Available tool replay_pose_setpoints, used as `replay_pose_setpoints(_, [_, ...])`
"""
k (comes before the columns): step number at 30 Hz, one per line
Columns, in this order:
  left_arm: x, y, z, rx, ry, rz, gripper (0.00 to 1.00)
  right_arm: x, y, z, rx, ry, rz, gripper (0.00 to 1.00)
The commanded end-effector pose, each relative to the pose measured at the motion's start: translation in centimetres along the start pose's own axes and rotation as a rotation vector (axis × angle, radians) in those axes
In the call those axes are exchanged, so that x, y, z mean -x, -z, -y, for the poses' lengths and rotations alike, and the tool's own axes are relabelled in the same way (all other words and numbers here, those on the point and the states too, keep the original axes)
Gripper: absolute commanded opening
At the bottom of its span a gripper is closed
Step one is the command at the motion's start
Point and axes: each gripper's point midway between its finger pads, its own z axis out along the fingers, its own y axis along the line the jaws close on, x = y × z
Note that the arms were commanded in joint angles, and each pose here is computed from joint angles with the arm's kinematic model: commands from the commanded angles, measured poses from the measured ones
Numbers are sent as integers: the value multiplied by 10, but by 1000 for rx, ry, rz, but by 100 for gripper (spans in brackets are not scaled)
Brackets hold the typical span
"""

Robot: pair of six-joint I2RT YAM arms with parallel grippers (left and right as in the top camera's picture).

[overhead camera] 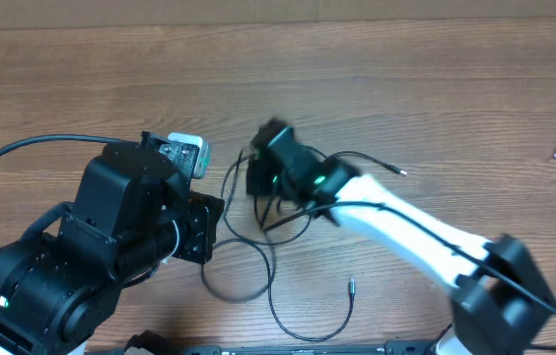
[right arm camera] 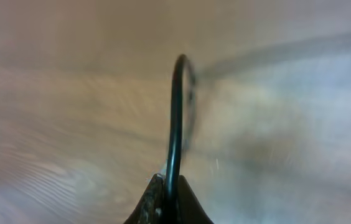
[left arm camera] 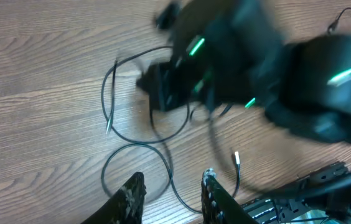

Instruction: Untangle cables

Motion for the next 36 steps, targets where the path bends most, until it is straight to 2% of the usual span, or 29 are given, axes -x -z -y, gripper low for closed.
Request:
replay_pose_setpoints(1, [5, 8, -3, 13, -2, 36, 31, 79, 77, -24, 111, 44, 227, 4])
replay_pose_setpoints(7, [5, 5, -3, 15, -3, 31, 32, 158, 172, -6, 189, 28, 447, 4])
replay_pose_setpoints(13, [8, -4, -2, 22, -28, 8, 30, 200, 241, 51, 85, 22, 585, 4])
replay_pose_setpoints(17, [16, -17, 0, 18, -72, 7, 32, 204, 266, 65, 158, 17, 559, 4])
replay_pose_setpoints(23, [26, -73, 1, 14, -104, 11, 35, 194, 281, 40, 345, 74, 491, 4])
replay_pose_setpoints(28, [14, -125, 24, -161, -210, 0, 36, 192, 298, 19, 425, 116, 485, 4])
replay_pose_setpoints(34, [-5, -152, 50, -365, -413, 21, 40, 194, 311, 10, 454, 114, 499, 4])
replay_pose_setpoints(36, [-7, -157, 53, -392, -433, 34, 42, 194, 312, 8, 470, 103, 491, 4])
